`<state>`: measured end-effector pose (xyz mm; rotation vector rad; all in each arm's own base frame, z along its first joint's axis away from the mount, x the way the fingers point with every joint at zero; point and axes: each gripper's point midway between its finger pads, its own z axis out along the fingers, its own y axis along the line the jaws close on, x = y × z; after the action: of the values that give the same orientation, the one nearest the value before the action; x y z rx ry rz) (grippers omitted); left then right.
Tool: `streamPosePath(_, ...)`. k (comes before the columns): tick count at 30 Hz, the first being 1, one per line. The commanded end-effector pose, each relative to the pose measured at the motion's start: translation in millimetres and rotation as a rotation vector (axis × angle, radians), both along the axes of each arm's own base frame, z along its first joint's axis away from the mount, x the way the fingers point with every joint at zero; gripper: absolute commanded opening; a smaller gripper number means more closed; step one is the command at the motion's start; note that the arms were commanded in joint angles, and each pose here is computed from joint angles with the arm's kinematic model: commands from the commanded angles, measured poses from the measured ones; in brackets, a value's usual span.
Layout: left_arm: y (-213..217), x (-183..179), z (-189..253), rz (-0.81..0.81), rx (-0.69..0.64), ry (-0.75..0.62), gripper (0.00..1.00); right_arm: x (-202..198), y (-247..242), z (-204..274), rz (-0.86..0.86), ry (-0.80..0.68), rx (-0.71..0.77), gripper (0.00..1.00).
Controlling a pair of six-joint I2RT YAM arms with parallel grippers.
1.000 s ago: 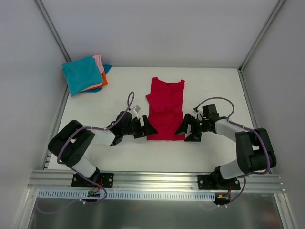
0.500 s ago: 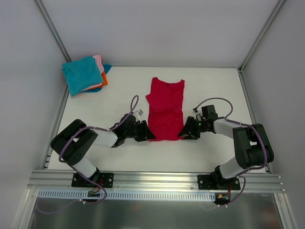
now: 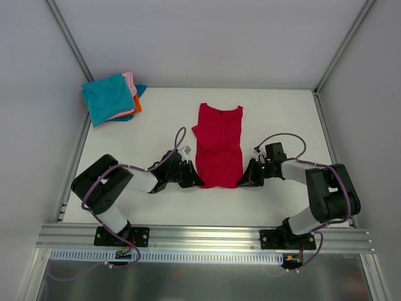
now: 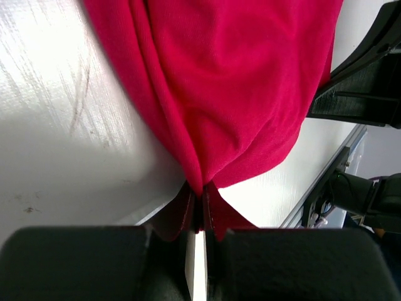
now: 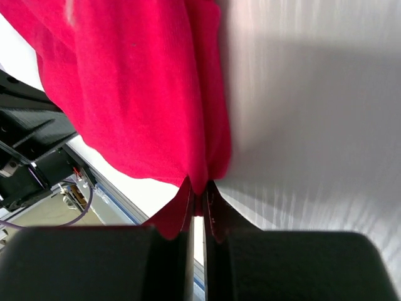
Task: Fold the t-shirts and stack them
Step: Grab one side of the 2/3 rectangular tshirt with both arms, then fold the long partially folded tshirt into a neat square
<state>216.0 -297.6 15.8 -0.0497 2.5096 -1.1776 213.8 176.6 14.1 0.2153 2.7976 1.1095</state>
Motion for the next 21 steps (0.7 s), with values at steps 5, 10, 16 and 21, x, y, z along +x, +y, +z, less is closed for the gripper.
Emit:
streamPosePath(5, 10, -38, -7, -0.056, 0.051, 0.040, 0.00, -41, -13, -1, 0.008, 0.020, -0.042, 0.00)
streamPosePath(10, 18, -65, -9, -0.066, 0.072, 0.051, 0.00, -63, -18, 4, 0.002, -0.002, -0.029, 0.00)
streamPosePath(16, 20, -94, 1, -0.081, 0.069, 0.060, 0.00, -87, -14, 21, 0.008, -0.033, 0.008, 0.00)
streamPosePath(21, 23, -101, 17, -0.065, 0.062, 0.022, 0.00, -107, -22, 35, 0.005, -0.044, -0.015, 0.00)
